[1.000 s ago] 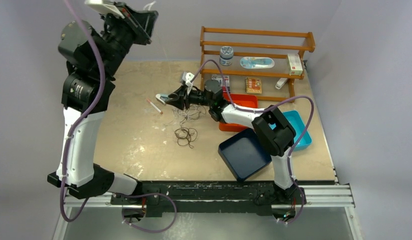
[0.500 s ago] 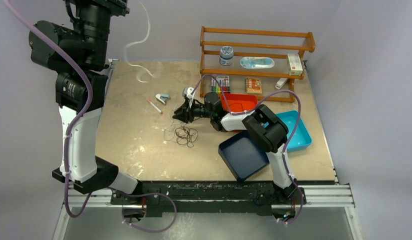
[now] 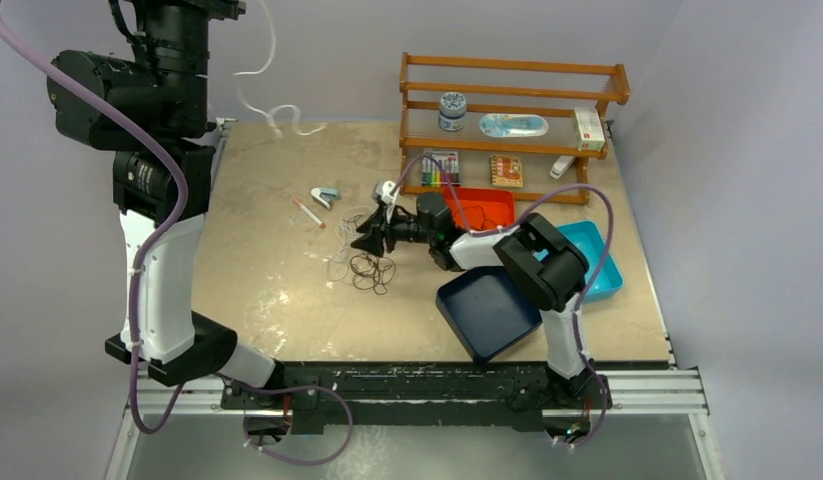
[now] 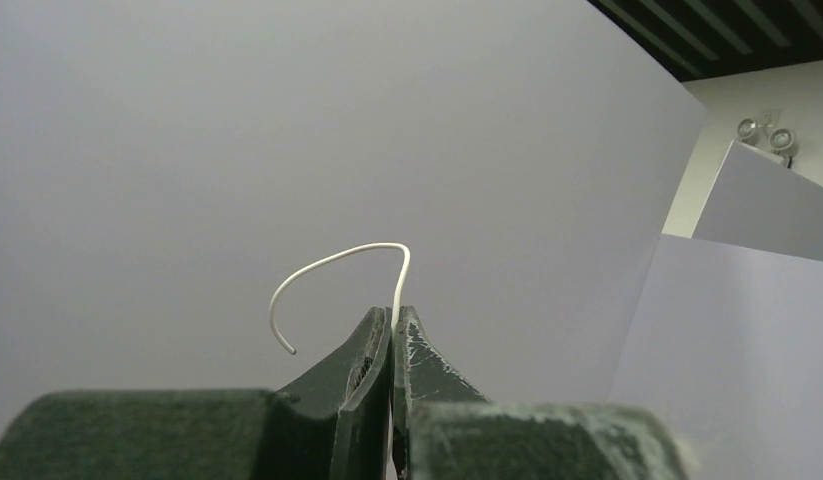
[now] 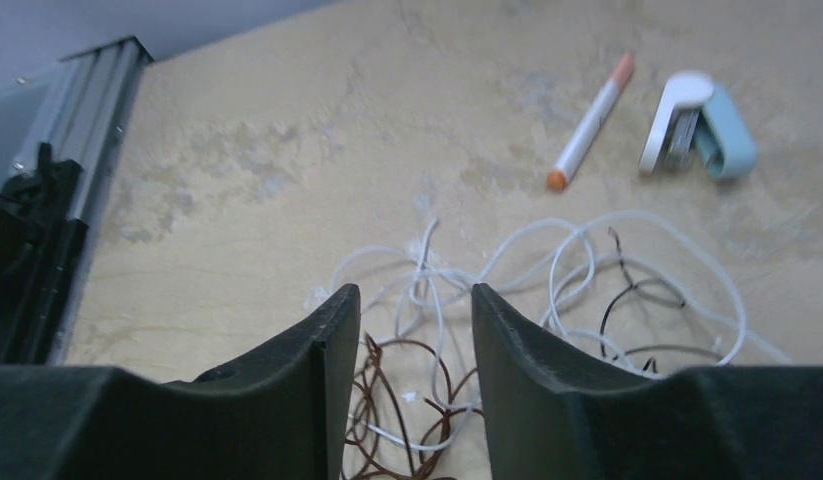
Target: Untangle the cables
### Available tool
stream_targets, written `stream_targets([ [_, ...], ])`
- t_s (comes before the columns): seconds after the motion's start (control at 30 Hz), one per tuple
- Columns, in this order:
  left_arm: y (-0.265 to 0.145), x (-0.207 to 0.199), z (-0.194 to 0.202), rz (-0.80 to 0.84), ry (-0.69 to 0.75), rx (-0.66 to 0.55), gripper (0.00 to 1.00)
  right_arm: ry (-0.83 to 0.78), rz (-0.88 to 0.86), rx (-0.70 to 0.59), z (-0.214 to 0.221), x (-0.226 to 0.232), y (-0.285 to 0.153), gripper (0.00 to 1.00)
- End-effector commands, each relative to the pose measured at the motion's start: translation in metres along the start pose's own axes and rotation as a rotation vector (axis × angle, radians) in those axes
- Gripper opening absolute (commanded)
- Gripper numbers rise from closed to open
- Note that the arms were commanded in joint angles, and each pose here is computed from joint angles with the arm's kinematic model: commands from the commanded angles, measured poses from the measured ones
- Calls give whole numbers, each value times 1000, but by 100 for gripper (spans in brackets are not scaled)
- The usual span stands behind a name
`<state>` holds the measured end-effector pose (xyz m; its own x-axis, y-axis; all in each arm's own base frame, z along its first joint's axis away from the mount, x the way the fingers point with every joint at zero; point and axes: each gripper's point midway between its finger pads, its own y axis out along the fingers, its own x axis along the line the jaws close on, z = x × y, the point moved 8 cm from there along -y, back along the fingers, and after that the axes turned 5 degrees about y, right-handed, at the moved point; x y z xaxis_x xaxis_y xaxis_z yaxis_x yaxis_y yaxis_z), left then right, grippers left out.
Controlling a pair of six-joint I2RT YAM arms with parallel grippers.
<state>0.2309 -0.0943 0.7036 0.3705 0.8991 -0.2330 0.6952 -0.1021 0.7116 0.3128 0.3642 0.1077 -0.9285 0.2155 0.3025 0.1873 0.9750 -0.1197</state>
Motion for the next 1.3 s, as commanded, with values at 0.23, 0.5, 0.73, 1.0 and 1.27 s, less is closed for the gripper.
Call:
stream_targets([
  [0.23, -24, 6, 34, -12, -61, 113, 0, -216, 41, -333, -150, 61, -67, 64],
  [0.5, -47, 12, 85, -24, -104, 268, 0, -208, 289, -382, -171, 70, -119, 70],
  [0.73, -71, 16, 124, -10, -117, 394, 0, -244, 235, -462, -204, 96, -141, 71],
  [1.0, -84, 9, 145, 84, -172, 469, 0, -254, 47, -598, -255, 125, -140, 71],
  [1.27, -85, 3, 149, 139, -206, 477, 0, -122, -21, -637, -275, 115, -115, 71],
])
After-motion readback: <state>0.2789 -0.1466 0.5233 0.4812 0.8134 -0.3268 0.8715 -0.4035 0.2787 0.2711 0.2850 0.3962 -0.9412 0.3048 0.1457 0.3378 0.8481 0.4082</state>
